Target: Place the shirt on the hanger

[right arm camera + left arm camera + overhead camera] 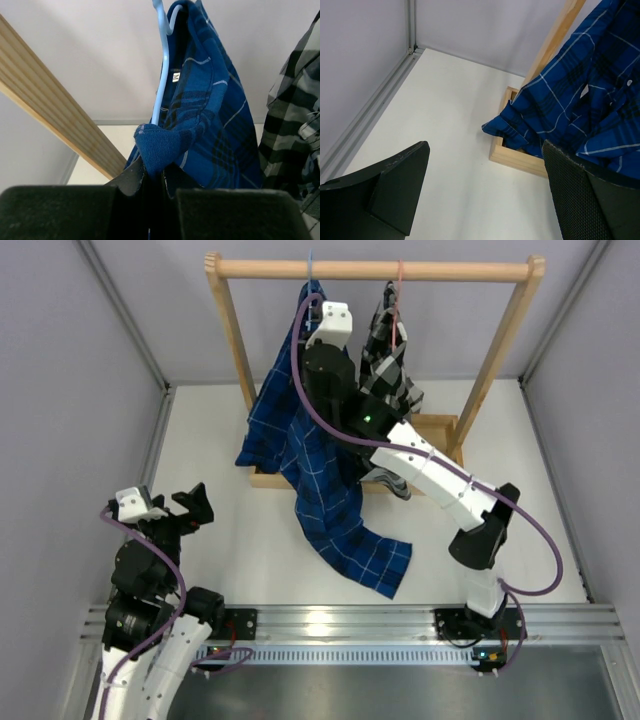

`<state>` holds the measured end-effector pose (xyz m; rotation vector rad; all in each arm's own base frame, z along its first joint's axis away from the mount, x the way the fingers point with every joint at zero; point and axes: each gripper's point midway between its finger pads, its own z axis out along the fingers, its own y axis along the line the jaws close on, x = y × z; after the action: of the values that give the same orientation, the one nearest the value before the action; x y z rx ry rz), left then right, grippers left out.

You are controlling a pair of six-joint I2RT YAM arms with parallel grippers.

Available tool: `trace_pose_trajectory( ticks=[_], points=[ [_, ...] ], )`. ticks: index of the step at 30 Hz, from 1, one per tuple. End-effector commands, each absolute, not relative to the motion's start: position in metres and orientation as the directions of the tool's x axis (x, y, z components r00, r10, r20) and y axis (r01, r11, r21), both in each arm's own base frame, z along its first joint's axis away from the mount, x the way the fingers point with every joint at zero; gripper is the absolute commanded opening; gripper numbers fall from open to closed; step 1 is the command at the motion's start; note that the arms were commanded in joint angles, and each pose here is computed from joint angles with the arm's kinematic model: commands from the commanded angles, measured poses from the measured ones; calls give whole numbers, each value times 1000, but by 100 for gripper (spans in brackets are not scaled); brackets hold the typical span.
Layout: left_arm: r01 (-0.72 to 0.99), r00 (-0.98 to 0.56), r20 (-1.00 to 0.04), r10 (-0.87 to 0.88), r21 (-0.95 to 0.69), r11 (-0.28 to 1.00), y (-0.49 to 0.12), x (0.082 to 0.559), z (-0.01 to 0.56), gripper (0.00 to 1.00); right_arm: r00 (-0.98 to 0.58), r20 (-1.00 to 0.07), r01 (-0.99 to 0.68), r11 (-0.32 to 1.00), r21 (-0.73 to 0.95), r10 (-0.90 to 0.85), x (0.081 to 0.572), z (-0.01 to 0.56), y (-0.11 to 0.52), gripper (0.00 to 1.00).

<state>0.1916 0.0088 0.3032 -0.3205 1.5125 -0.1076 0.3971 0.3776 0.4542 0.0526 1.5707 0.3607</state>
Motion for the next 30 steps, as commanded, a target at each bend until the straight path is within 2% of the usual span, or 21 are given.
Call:
trace_pose_trajectory(
  ticks=[1,3,4,6,7,9,10,12,13,15,16,17,19,23,25,26,27,30],
  points=[
    [-147,88,-955,-284,-295,944,14,190,313,98,-36,-950,-199,929,312,311,393,462,373,0],
    [-200,75,-956,-283,-293,935,21,191,309,98,-48,-953,-211,929,303,300,388,450,379,0],
    [-215,71,-957,-283,-292,932,23,192,307,98,-39,-949,-222,923,313,312,382,456,376,11],
    [-256,47,-959,-280,-282,924,27,196,303,98,-36,-950,-240,920,310,310,373,452,380,45],
    [-269,41,-960,-278,-278,922,29,197,302,98,-19,-944,-245,914,323,328,365,465,372,53],
    [-300,13,-962,-274,-265,916,32,202,296,98,-17,-948,-277,910,310,318,351,468,373,62],
    [-306,4,-962,-274,-262,915,32,204,295,98,-1,-940,-294,899,325,340,340,485,361,76],
    [-328,-14,-961,-275,-256,909,35,209,291,98,-10,-950,-348,890,295,311,322,485,360,98],
    [-341,-30,-961,-273,-247,907,36,211,288,98,8,-940,-383,869,312,341,307,506,343,100],
    [-363,-42,-960,-277,-243,899,39,213,285,98,-13,-956,-481,837,262,292,286,498,343,100],
    [-374,-61,-960,-274,-232,898,40,215,282,98,9,-949,-507,819,268,315,270,515,320,99],
    [-379,-72,-959,-274,-228,897,40,216,280,98,4,-968,-522,826,213,252,265,497,317,99],
    [-373,-103,-957,-272,-217,902,37,221,275,98,39,-974,-551,818,165,222,244,504,283,100],
    [-333,-148,-953,-265,-204,920,29,228,270,98,54,-998,-390,921,19,44,237,470,208,100],
    [-314,-151,-955,-256,-199,928,26,226,270,98,61,-998,-258,966,13,30,230,466,155,100],
    [-302,-153,-954,-257,-203,931,24,225,269,98,30,-999,-214,976,-41,-35,229,441,142,99],
    [-272,-170,-952,-256,-205,940,19,225,264,98,17,-999,-133,990,-52,-50,228,430,121,99],
    [-236,-183,-951,-248,-203,950,13,223,258,98,-17,-998,-27,998,-60,-60,217,380,82,99]
  ],
)
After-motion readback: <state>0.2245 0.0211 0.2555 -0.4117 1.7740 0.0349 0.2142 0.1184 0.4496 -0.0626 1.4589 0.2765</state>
